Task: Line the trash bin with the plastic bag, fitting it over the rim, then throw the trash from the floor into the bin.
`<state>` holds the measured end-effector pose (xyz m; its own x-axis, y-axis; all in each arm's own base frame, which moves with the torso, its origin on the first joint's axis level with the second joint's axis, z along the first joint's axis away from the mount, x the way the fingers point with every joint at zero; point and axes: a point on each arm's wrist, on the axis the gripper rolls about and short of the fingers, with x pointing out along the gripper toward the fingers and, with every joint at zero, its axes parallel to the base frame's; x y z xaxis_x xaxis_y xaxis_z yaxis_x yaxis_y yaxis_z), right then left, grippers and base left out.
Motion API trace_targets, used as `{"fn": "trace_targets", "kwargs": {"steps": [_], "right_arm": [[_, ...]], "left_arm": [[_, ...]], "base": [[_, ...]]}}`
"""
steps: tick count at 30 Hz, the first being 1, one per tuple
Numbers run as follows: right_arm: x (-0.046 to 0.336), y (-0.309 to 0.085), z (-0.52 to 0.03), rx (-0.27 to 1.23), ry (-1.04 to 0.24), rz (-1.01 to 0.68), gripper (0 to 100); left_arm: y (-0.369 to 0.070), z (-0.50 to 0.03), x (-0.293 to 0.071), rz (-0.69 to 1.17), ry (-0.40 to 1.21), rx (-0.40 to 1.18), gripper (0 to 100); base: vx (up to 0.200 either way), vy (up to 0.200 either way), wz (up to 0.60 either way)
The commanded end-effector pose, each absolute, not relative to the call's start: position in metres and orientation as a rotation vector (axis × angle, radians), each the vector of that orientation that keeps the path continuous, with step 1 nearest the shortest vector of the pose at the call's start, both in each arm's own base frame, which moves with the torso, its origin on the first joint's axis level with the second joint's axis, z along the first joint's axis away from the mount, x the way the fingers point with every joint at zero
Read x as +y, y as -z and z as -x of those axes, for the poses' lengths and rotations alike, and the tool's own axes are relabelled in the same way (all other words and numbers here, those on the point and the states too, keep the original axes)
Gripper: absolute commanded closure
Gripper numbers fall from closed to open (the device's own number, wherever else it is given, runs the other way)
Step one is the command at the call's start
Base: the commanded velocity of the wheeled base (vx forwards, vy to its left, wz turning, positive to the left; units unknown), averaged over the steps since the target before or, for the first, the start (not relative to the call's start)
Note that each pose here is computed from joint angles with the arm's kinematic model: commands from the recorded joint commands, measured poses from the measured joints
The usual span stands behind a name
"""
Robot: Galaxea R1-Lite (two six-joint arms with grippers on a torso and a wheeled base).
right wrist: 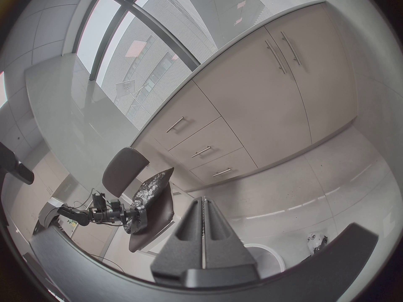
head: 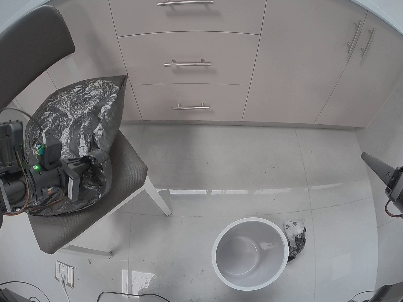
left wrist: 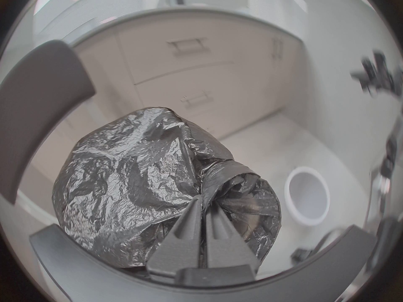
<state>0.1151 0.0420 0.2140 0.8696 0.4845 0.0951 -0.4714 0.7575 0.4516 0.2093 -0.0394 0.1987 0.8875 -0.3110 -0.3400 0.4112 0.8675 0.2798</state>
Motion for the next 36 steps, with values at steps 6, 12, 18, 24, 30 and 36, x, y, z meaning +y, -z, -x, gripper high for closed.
{"fn": "trace_targets", "kwargs": {"steps": [6,12,18,24,30,36], "right_arm": [[0.053,-0.212,-0.135,0.085,-0.522,-0.408,100],[0.086,-0.211,-0.163,0.147,-0.539,-0.337,100],[0.131,-0.199,-0.184,0.212,-0.619,-0.210,0],[0.174,-0.182,-0.182,0.285,-0.732,-0.141,0],[0.202,-0.179,-0.179,0.284,-0.786,-0.084,0],[0.218,-0.179,-0.167,0.277,-0.811,-0.071,0]], "left_arm": [[-0.302,-0.191,-0.108,0.451,0.072,0.003,100],[-0.317,-0.197,-0.143,0.637,0.139,0.146,100],[-0.321,-0.187,-0.180,0.633,0.224,0.231,100],[-0.316,-0.175,-0.200,0.555,0.306,0.257,100],[-0.311,-0.163,-0.215,0.513,0.366,0.288,100],[-0.307,-0.165,-0.217,0.500,0.365,0.296,100]], "base": [[0.000,0.000,0.00],[0.000,0.000,0.00],[0.000,0.000,0.00],[0.000,0.000,0.00],[0.000,0.000,0.00],[0.000,0.000,0.00]]}}
